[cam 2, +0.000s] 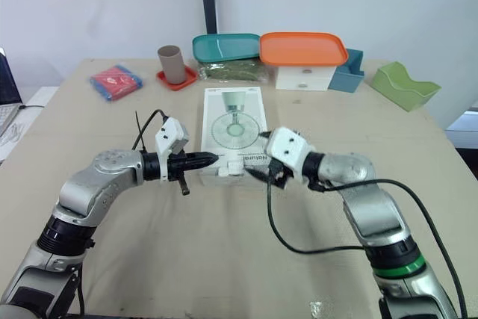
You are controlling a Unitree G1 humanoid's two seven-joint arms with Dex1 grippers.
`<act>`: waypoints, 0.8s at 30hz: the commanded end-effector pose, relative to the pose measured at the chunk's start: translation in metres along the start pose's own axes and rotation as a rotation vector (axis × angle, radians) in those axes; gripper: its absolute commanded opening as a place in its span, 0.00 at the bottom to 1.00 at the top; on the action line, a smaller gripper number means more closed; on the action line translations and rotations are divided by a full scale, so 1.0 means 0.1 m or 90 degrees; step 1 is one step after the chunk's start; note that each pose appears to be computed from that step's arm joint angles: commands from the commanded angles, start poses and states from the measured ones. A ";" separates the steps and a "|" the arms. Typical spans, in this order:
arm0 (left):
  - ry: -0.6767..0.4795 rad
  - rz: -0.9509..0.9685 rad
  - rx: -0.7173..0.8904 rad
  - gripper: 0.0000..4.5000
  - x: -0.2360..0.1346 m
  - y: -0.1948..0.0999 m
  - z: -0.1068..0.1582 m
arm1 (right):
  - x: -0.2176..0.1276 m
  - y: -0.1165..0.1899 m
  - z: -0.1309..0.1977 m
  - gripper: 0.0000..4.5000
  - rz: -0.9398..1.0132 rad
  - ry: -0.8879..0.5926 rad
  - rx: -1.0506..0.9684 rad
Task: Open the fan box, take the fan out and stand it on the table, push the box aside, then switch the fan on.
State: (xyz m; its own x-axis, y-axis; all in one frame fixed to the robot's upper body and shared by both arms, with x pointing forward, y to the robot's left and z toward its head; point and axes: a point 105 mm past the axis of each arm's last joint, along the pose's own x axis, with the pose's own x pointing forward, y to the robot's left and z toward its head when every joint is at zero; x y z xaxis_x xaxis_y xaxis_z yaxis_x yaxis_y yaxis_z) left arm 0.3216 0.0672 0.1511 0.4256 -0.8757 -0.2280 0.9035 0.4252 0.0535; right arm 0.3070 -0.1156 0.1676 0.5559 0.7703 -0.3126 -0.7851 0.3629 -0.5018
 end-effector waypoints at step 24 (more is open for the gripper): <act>0.032 0.006 -0.019 0.00 0.03 0.04 -0.14 | -0.21 0.74 -0.27 1.00 0.212 0.110 0.046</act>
State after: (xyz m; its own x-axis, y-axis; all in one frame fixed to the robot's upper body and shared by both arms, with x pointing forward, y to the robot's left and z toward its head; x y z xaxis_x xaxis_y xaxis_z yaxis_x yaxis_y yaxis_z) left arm 0.3239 0.0660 0.1511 0.4223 -0.8784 -0.2238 0.9051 0.4223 0.0503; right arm 0.2474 -0.1175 0.1114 0.3078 0.7626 -0.5690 -0.9453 0.1769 -0.2742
